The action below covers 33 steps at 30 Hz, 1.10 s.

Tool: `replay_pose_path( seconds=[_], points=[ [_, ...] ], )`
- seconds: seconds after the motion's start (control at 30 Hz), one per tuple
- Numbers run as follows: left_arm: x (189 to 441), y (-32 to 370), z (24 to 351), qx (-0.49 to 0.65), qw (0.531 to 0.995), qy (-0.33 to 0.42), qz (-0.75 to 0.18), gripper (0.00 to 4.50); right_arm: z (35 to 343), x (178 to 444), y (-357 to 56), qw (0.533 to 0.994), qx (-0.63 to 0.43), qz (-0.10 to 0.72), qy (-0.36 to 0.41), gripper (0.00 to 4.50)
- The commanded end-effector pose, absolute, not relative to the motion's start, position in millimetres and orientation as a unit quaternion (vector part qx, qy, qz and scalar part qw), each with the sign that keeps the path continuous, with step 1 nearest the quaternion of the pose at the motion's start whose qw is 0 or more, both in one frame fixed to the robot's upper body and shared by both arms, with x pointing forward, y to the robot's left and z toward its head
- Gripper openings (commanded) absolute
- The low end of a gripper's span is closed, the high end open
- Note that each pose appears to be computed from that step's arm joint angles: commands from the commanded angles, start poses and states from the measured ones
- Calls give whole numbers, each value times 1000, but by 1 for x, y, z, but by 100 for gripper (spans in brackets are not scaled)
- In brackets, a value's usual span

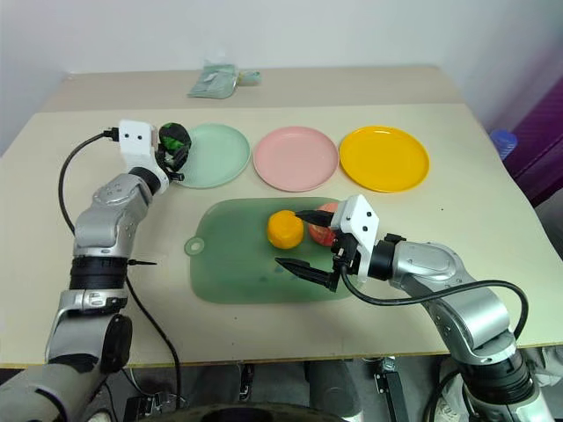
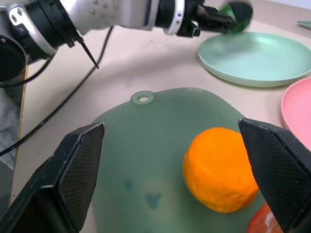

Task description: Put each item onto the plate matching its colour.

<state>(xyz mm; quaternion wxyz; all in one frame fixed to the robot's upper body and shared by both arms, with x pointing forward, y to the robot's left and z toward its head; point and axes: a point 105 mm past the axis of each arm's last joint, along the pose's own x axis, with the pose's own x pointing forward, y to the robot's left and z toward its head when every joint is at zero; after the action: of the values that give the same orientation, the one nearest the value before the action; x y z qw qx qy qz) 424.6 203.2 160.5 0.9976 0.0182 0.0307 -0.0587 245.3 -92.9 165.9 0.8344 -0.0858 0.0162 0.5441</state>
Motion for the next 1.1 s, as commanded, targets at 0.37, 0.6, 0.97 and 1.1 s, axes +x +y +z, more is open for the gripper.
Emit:
replay_pose_path(
  seconds=[0.37,0.6,0.97,1.1],
  points=[
    [342,128,194,72,923,-72,-372,444,171,241,-108,846,-105,522,11,450],
    [301,129,150,147,891,-14,-430,444,169,256,-95,841,-132,524,41,450],
    [240,175,124,166,885,39,-433,444,167,286,-58,834,-205,509,55,450],
    [228,173,119,161,883,44,-439,444,152,296,-60,839,-200,497,102,450]
  ],
)
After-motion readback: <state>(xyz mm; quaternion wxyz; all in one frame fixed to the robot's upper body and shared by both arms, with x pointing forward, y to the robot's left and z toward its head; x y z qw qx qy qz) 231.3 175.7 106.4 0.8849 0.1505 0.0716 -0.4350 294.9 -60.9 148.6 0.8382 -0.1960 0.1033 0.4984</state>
